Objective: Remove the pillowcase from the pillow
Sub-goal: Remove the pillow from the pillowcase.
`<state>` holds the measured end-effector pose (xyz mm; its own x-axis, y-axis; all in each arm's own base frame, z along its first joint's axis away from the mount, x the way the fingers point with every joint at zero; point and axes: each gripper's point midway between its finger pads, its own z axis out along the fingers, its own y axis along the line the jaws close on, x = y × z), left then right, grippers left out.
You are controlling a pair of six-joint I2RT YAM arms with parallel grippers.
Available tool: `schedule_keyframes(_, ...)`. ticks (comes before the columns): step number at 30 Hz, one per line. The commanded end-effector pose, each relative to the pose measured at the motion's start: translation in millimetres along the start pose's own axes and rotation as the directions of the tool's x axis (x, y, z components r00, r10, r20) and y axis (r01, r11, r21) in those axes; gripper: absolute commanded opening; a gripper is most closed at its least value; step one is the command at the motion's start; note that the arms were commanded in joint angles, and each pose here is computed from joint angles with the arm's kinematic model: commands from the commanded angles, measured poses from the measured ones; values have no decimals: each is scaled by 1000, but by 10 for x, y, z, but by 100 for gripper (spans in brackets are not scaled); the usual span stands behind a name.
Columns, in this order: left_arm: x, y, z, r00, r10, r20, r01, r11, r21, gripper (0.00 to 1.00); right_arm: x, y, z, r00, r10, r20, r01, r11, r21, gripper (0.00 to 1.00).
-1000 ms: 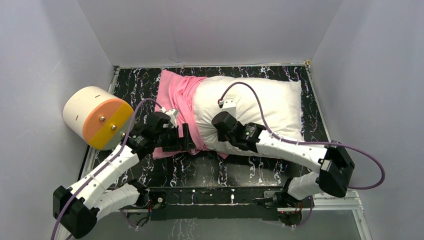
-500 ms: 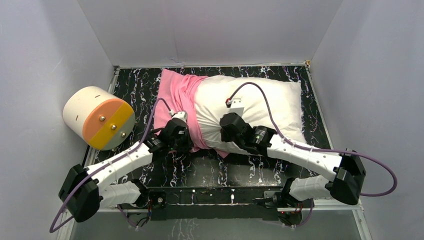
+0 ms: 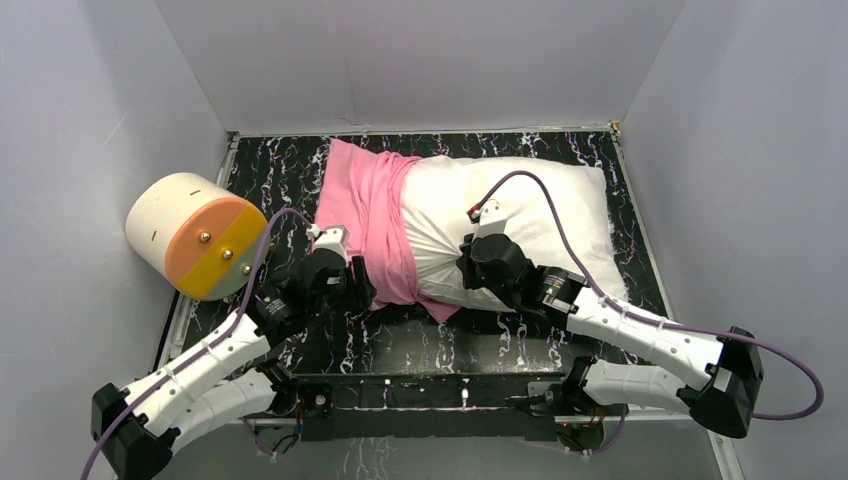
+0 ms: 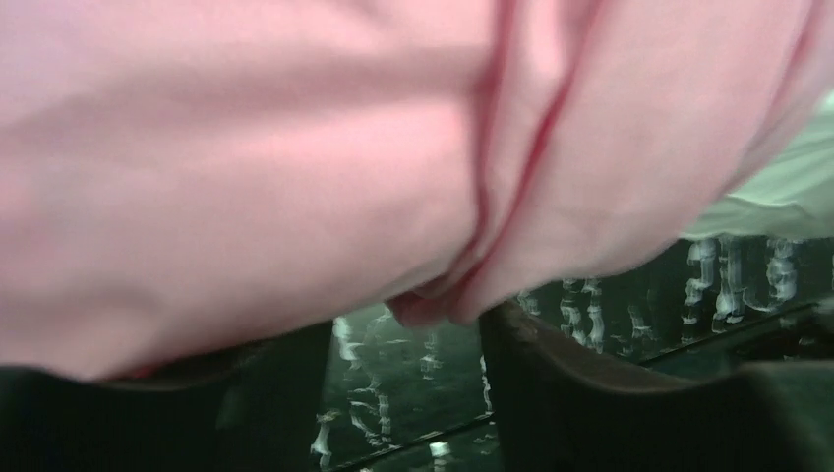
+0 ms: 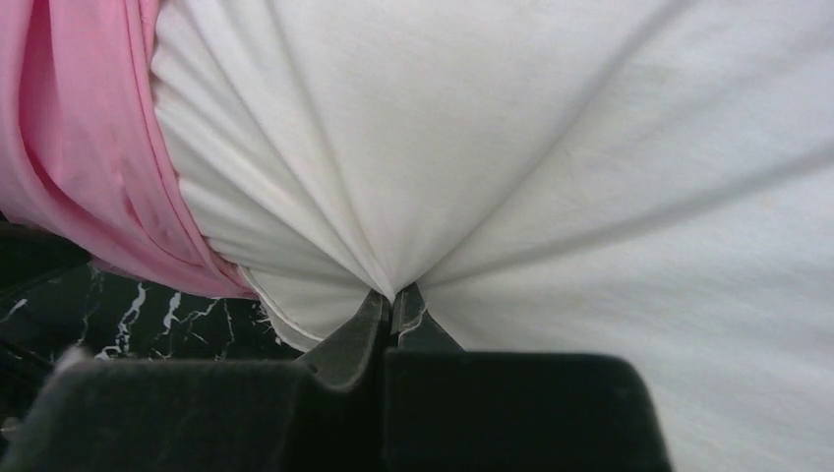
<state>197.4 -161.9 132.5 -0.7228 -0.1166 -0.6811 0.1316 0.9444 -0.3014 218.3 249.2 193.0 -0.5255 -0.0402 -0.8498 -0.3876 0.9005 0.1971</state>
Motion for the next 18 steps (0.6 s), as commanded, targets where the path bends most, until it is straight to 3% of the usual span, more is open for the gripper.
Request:
schedule_keyframes(1, -154, -137, -133, 999, 32, 17, -33, 996, 79, 65, 48, -348, -31, 992, -128, -24, 130, 985, 111, 0)
schedule_keyframes(4, -281, -445, -258, 1000, 17, 11, -19, 978, 208, 71, 83, -250, 28, 995, -90, -39, 93, 992, 83, 0)
schedule_keyframes(9, -427, -886, -402, 999, 5, -52, 13, 936, 352, 72, 75, -68, 147, 998, 20, -53, -16, 998, 58, 0)
schedule_keyframes(13, -137, -863, -93, 988, 48, -147, -1, 953, 302, 71, 25, 51, 209, 998, 49, -47, -48, 999, 25, 0)
schedule_keyframes(18, -15, -739, 333, 993, -35, -114, 56, 980, 189, 73, -29, 193, 165, 997, 63, -37, -66, 996, -57, 0)
